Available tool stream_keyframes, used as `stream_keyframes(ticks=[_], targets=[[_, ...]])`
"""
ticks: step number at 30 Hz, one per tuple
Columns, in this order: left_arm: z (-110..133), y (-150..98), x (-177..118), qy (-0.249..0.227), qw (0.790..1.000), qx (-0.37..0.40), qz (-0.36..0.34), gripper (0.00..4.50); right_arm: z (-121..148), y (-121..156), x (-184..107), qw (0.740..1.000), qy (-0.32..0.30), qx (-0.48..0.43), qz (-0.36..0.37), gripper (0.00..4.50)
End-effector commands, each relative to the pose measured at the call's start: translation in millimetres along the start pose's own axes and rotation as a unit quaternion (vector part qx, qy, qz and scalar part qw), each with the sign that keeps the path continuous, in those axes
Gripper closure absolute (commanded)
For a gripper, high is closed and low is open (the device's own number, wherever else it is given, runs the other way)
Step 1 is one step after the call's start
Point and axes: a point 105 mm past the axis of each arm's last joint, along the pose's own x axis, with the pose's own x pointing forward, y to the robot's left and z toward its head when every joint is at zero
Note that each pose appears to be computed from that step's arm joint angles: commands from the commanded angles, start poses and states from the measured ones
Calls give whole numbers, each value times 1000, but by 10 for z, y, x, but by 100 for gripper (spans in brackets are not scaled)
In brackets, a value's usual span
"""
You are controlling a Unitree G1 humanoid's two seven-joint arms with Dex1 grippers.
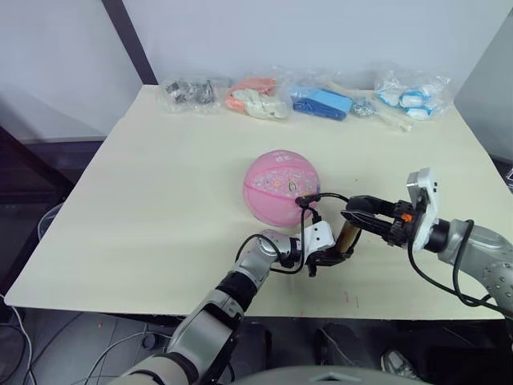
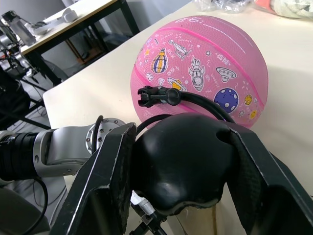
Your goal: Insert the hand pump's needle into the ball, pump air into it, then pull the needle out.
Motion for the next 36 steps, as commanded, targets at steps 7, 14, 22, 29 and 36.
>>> stream_keyframes(ticks=[7,14,22,29,36], targets=[[-391,-258,1,60,996,-43,-44,340,873,-109,-269,988,-53,-131,-65,220],[-390,-271,9,60,996,-41,-47,340,1233,-132,-399,979,-78,-169,-87,220],[-390,-278,10,60,996,-42,-48,340,1451,-157,-471,972,-96,-188,-101,220],[-388,-274,7,59,996,-44,-47,340,1611,-145,-520,969,-112,-193,-103,220],[-382,-270,5,59,996,-44,-47,340,1741,-101,-564,967,-126,-197,-100,220]])
